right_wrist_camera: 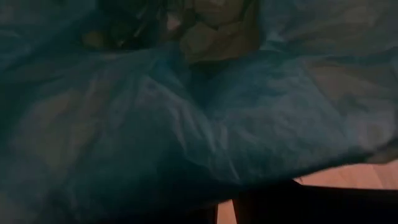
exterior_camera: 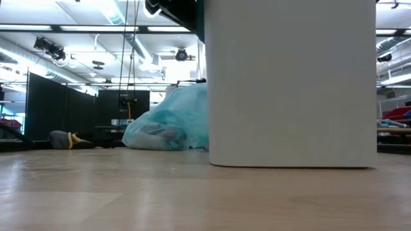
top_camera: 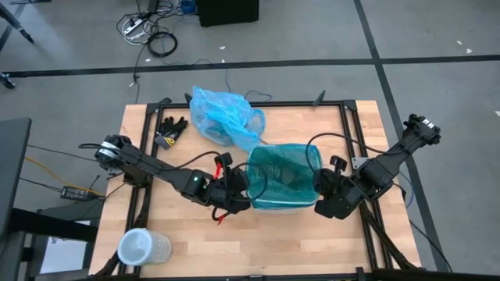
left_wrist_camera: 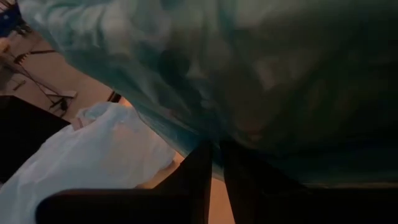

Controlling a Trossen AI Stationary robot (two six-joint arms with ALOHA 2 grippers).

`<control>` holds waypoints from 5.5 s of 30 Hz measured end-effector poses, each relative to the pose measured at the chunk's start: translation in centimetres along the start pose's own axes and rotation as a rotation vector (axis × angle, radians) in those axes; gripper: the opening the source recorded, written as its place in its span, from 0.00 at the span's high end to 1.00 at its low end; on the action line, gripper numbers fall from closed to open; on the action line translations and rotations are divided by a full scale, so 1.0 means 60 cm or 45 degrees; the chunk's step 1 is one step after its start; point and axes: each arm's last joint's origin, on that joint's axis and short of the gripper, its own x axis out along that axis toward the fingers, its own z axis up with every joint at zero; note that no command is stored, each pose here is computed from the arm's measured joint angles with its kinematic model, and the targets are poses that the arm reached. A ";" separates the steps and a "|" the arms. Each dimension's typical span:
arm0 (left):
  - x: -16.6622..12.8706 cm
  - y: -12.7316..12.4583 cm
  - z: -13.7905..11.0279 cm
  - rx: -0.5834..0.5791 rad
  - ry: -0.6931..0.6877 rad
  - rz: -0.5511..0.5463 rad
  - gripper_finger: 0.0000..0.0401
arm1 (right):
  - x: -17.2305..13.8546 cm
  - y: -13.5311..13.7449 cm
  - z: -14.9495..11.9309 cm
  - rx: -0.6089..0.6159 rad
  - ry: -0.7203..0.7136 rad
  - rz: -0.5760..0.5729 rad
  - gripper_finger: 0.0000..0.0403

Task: Place trash/remove bag and relplace
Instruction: Insert the green plastic trash bag into the trash bin

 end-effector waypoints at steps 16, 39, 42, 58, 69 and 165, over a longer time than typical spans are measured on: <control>-0.035 -0.021 0.008 0.115 -0.113 0.081 0.89 | -0.029 -0.021 0.002 0.126 -0.043 0.065 0.94; -0.069 -0.014 0.027 0.191 -0.190 -0.004 0.88 | -0.051 -0.037 -0.002 0.140 -0.009 0.156 0.56; -0.070 -0.015 0.027 0.209 -0.182 -0.069 0.88 | -0.054 -0.037 -0.003 0.136 -0.010 0.168 0.56; -0.074 -0.016 0.026 0.375 -0.148 -0.385 0.84 | -0.062 -0.042 -0.005 0.141 -0.026 0.169 0.44; -0.082 0.005 0.033 0.335 -0.190 -0.105 0.77 | -0.076 -0.057 -0.004 0.141 -0.083 0.179 0.45; -0.071 0.010 0.026 0.189 -0.115 -0.140 0.76 | -0.002 -0.100 0.018 0.087 -0.195 0.113 1.00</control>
